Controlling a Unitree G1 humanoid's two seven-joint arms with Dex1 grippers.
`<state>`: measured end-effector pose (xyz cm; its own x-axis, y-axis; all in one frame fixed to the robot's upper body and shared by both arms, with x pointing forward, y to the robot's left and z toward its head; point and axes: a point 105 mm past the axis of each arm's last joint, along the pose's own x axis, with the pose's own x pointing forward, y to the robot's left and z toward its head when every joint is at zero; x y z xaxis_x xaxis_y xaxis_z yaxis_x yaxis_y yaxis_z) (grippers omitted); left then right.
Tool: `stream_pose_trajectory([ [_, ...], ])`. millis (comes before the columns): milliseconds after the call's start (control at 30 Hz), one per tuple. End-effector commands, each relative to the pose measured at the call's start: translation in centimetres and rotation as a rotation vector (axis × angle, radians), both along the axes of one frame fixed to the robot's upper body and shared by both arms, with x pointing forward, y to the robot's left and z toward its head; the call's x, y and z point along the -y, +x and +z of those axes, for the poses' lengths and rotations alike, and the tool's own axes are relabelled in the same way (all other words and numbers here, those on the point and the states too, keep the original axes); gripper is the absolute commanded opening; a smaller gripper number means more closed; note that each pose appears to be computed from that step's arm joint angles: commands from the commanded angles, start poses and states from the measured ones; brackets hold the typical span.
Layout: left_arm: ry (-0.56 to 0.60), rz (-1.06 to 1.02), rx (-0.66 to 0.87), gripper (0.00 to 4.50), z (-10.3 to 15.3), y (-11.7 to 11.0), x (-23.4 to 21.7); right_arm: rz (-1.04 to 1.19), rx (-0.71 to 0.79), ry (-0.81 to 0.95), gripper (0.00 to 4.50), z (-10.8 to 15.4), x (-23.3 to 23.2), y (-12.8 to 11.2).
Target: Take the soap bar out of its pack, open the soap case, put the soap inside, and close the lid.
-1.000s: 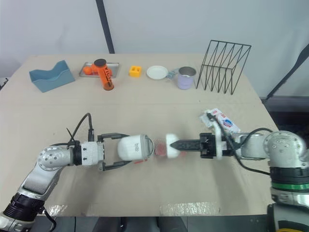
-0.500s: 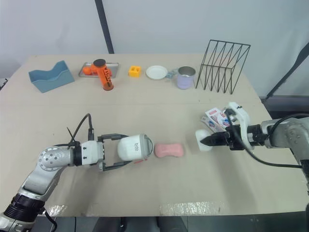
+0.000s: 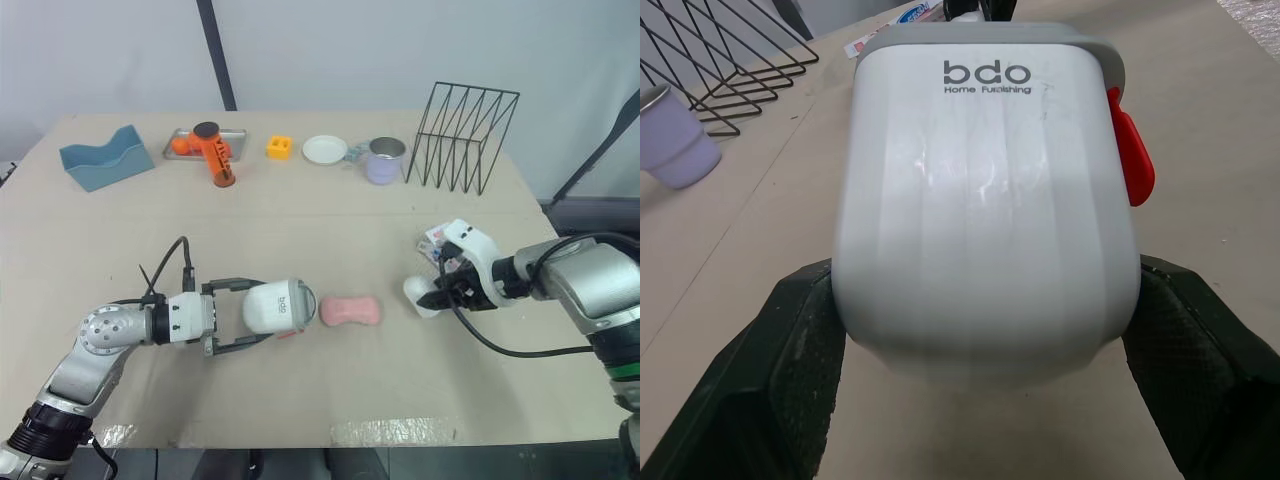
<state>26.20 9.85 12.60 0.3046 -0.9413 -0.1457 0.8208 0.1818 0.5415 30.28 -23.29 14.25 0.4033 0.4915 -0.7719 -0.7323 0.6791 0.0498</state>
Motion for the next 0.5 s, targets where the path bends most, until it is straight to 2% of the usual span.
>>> stream_pose_trajectory([
  [33, -0.012, -0.006, 0.040, 3.57, 0.87, -0.34, 0.15, -0.001, 0.034, -0.008, 1.91, 0.94, 0.19, 0.42],
  [333, -0.005, -0.005, 0.039, 3.57, 0.77, -0.29, 0.06, 0.007, 0.028, -0.020, 1.91, 0.55, 0.48, 0.32],
  [367, -0.004, -0.005, 0.039, 3.57, 0.76, -0.28, 0.04, 0.009, 0.028, -0.016, 2.95, 0.62, 0.44, 0.29],
  [467, -0.002, -0.006, 0.037, 3.57, 0.73, -0.24, 0.03, 0.017, 0.038, -0.006, 4.16, 0.87, 0.42, 0.23],
  [500, -0.002, -0.006, 0.037, 3.57, 0.71, -0.22, 0.03, 0.019, 0.041, -0.002, 4.43, 0.95, 0.42, 0.22],
])
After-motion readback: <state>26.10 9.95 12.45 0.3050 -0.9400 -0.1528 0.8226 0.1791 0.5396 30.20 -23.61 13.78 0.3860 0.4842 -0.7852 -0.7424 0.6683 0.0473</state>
